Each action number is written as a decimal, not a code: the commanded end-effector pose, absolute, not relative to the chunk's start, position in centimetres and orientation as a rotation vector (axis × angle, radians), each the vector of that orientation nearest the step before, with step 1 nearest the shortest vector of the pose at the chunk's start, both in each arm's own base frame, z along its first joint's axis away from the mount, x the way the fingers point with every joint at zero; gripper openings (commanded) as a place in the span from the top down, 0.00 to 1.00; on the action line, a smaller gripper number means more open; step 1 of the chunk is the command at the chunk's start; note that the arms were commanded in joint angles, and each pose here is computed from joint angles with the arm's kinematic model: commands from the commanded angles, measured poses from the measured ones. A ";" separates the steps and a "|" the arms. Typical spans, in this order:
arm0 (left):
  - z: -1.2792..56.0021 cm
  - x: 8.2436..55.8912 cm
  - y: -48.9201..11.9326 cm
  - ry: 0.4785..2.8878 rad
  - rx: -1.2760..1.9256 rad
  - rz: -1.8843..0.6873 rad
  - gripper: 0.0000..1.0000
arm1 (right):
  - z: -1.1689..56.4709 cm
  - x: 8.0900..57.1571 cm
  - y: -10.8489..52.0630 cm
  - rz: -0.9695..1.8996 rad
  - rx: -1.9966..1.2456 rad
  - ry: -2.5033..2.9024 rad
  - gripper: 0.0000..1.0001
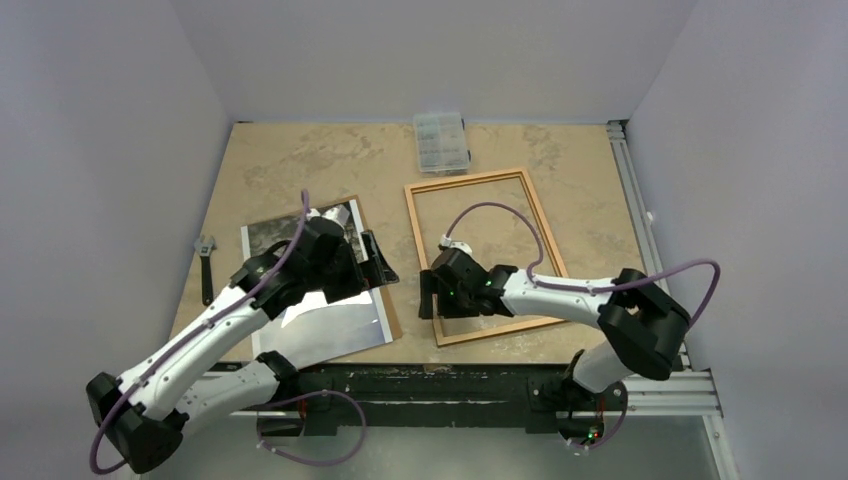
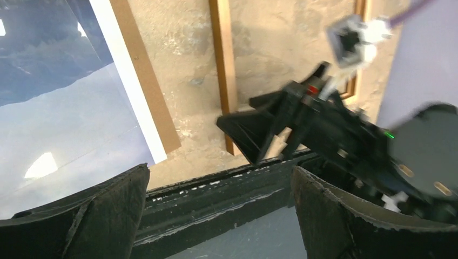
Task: Put the photo into the frame
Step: Move the photo frame to the center of the board, then adjust the photo frame at the center of the board, then move the photo frame item to the center of the board.
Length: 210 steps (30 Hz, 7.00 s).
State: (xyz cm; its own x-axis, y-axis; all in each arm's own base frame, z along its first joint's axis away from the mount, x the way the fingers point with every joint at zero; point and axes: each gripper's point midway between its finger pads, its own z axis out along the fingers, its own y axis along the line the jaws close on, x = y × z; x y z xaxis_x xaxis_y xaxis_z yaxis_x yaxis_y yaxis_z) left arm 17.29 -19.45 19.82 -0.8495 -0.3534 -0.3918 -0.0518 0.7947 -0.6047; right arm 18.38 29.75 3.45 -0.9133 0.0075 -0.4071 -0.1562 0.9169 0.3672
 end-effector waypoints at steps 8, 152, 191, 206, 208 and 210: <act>12.3 19.7 -25.8 2.672 -0.272 -0.686 0.02 | 10.3 16.4 22.9 0.620 0.014 2.561 0.07; 28.4 16.2 -17.3 2.242 -0.189 -0.717 0.01 | 1.7 22.9 34.0 0.097 -0.496 2.720 1.00; 25.1 16.3 -12.8 2.306 -0.346 -0.482 0.01 | 0.5 13.9 39.7 0.252 -0.650 2.700 1.00; 23.9 15.7 -8.5 2.307 -0.475 -0.247 0.00 | 0.3 21.2 34.8 0.236 -0.376 2.733 1.00; 23.5 15.7 -8.6 2.321 -0.469 -0.225 0.00 | 0.7 21.2 34.8 0.261 -0.388 2.734 1.00; 23.0 16.0 -8.8 2.340 -0.453 -0.196 0.00 | 1.6 20.8 35.2 0.328 -0.428 2.724 1.00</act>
State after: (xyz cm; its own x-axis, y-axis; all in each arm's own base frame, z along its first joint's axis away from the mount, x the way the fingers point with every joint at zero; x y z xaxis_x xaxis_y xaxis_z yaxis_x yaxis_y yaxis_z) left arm 15.43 -9.08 22.83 -0.6795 -0.3852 -0.6244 -0.2439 0.9213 -0.3029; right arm 21.53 37.56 2.35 -0.8964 -0.1899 -0.4005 -0.2992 0.9259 0.2306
